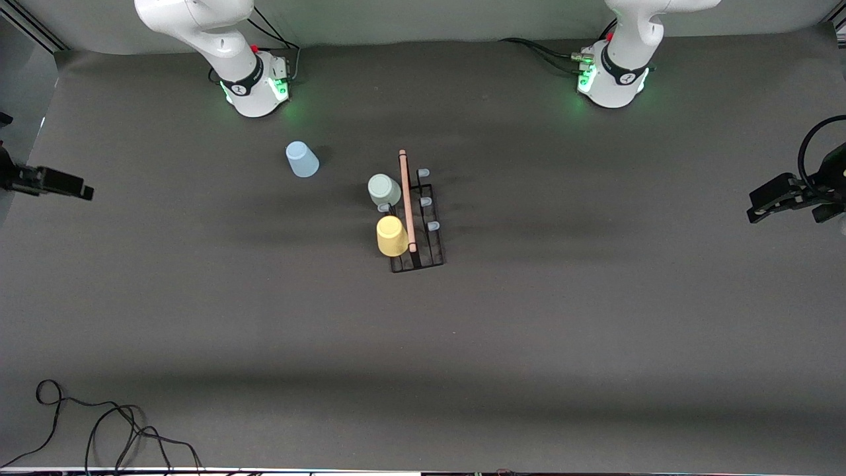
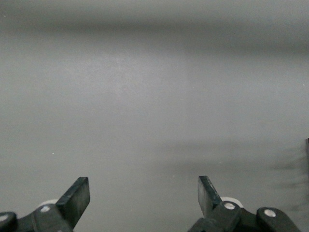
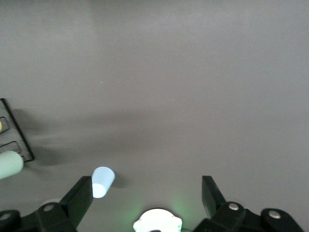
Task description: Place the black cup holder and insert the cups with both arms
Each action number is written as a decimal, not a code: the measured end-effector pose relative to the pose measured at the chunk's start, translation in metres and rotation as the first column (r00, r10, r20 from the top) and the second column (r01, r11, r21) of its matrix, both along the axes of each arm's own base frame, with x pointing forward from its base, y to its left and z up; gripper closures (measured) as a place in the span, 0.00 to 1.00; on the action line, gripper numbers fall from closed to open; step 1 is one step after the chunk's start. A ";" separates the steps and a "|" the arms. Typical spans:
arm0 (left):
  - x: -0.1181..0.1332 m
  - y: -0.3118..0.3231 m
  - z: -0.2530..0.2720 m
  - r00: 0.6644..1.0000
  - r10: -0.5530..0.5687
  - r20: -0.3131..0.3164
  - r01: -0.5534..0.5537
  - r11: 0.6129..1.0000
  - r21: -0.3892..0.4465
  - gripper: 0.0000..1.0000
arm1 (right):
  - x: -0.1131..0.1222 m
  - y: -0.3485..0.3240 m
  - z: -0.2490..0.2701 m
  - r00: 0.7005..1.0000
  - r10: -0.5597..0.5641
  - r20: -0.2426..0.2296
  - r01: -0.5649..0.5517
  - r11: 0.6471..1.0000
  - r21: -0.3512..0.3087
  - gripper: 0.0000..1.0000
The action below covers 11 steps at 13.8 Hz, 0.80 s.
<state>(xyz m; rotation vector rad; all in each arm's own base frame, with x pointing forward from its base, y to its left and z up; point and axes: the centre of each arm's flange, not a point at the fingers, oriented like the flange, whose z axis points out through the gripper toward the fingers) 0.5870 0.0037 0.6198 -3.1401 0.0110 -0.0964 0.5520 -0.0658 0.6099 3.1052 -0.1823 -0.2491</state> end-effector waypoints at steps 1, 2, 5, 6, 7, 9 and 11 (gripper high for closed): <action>0.000 0.000 0.000 1.000 0.000 0.000 0.000 1.000 0.000 0.00 | -0.002 0.004 -0.005 0.999 0.014 0.029 -0.014 1.000 -0.009 0.00; 0.000 0.000 0.000 1.000 0.000 0.000 0.000 1.000 0.000 0.00 | -0.004 0.007 -0.015 0.998 0.024 0.057 -0.023 1.000 -0.014 0.00; 0.000 0.000 0.000 1.000 0.000 0.001 0.000 1.000 0.000 0.00 | -0.014 0.001 -0.033 0.996 0.018 0.083 -0.017 1.000 -0.012 0.00; 0.000 0.000 0.000 1.000 -0.001 0.001 0.001 1.000 0.000 0.00 | -0.015 0.000 -0.033 0.996 0.016 0.083 -0.015 1.000 -0.012 0.00; 0.000 0.000 0.000 1.000 -0.001 0.001 0.001 1.000 0.000 0.00 | -0.015 0.000 -0.033 0.996 0.016 0.083 -0.015 1.000 -0.012 0.00; 0.000 0.000 0.000 1.000 -0.001 0.001 0.001 1.000 0.000 0.00 | -0.015 0.000 -0.033 0.996 0.016 0.083 -0.015 1.000 -0.012 0.00; 0.000 0.000 0.000 1.000 -0.001 0.001 0.001 1.000 0.000 0.00 | -0.014 -0.001 -0.032 0.996 0.015 0.090 -0.014 1.000 -0.012 0.00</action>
